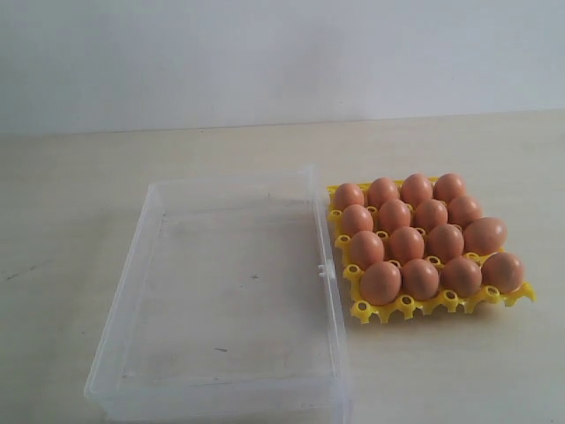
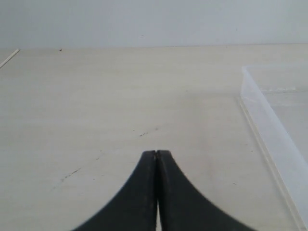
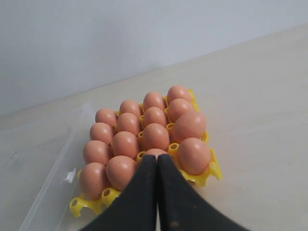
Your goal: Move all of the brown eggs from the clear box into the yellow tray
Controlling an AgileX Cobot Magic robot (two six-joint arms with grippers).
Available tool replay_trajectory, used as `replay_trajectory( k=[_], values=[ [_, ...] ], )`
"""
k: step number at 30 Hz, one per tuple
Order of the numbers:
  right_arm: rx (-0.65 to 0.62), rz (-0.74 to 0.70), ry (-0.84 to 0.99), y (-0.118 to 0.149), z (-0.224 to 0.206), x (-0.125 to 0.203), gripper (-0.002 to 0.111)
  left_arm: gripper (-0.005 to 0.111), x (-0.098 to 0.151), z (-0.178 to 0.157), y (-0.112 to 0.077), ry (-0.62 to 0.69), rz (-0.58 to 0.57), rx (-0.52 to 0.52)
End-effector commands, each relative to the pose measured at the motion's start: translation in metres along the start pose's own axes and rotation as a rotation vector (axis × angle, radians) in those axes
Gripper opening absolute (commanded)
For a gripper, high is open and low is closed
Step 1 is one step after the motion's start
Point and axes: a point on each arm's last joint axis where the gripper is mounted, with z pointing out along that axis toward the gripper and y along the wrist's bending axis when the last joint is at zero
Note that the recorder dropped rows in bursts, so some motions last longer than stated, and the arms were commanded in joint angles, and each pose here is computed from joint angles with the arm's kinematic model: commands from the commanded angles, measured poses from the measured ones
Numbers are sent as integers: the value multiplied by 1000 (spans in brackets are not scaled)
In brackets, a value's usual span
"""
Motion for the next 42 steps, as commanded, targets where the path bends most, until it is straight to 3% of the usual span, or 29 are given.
replay_trajectory(
  k=[1, 5, 12, 42],
  values=[
    [-1, -9, -20, 0, 0, -1, 0, 0, -3, -1, 0, -23, -9, 7],
    [4, -79, -31, -1, 0, -2, 0, 0, -3, -1, 0, -23, -9, 7],
    [-32, -333, -300, 7, -4, -25, 0, 0, -3, -1, 0, -23, -9, 7],
    [-44, -257, -299, 7, -4, -25, 0, 0, -3, -1, 0, -23, -9, 7]
  ],
)
